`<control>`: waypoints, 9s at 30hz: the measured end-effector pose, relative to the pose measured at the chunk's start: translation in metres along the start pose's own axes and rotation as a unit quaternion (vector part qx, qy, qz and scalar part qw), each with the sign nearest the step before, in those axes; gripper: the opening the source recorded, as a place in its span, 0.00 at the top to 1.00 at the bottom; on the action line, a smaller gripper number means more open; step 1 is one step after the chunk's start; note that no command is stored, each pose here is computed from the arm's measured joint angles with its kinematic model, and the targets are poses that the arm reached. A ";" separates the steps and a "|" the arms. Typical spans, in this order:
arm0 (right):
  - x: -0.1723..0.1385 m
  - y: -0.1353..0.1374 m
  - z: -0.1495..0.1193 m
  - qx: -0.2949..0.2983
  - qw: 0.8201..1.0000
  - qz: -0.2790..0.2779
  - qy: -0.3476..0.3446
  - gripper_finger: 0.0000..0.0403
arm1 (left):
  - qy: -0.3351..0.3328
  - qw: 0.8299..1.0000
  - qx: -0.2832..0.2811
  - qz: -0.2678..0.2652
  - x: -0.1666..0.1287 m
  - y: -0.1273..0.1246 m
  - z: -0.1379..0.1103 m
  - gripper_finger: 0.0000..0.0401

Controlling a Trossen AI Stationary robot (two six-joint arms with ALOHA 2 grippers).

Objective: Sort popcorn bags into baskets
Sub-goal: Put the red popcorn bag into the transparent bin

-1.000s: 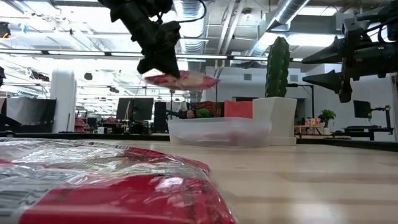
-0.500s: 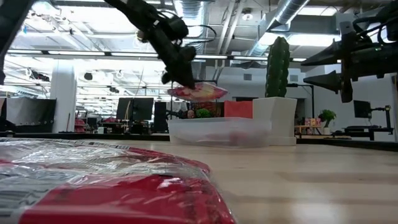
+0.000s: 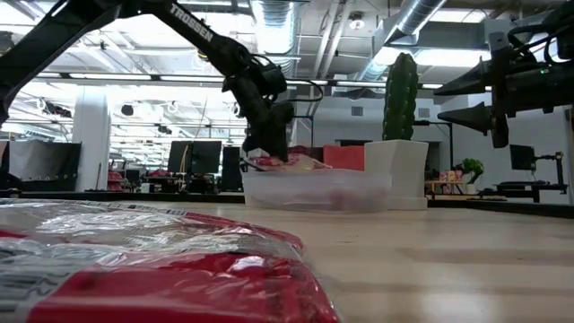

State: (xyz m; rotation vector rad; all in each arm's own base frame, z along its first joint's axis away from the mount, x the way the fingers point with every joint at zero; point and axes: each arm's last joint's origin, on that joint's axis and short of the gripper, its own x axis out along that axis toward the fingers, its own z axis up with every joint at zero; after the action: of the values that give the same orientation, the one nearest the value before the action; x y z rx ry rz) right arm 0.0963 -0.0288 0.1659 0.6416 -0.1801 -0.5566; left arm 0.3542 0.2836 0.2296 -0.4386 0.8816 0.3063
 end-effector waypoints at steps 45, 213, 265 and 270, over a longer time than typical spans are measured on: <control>0.000 0.000 0.000 -0.008 1.000 0.002 0.002 0.35 | -0.025 0.973 0.111 -0.203 -0.148 -0.280 -0.177 0.49; 0.007 -0.007 -0.007 -0.015 0.998 -0.045 0.030 0.35 | 0.111 0.966 -0.230 0.041 -0.176 -0.234 -0.299 0.48; 0.007 -0.007 -0.007 -0.014 0.998 -0.046 0.030 0.35 | 0.125 0.961 -0.229 0.097 -0.092 -0.280 -0.312 1.00; 0.007 -0.007 -0.006 -0.014 0.998 -0.046 0.030 0.35 | 0.008 0.968 -0.249 0.031 -0.107 -0.266 -0.268 1.00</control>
State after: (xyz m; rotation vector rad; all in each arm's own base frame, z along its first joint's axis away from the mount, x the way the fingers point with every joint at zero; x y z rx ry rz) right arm 0.1015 -0.0338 0.1566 0.6404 -0.0868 -0.6259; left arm 0.2247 -0.0864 0.2294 -0.8793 0.8306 0.5873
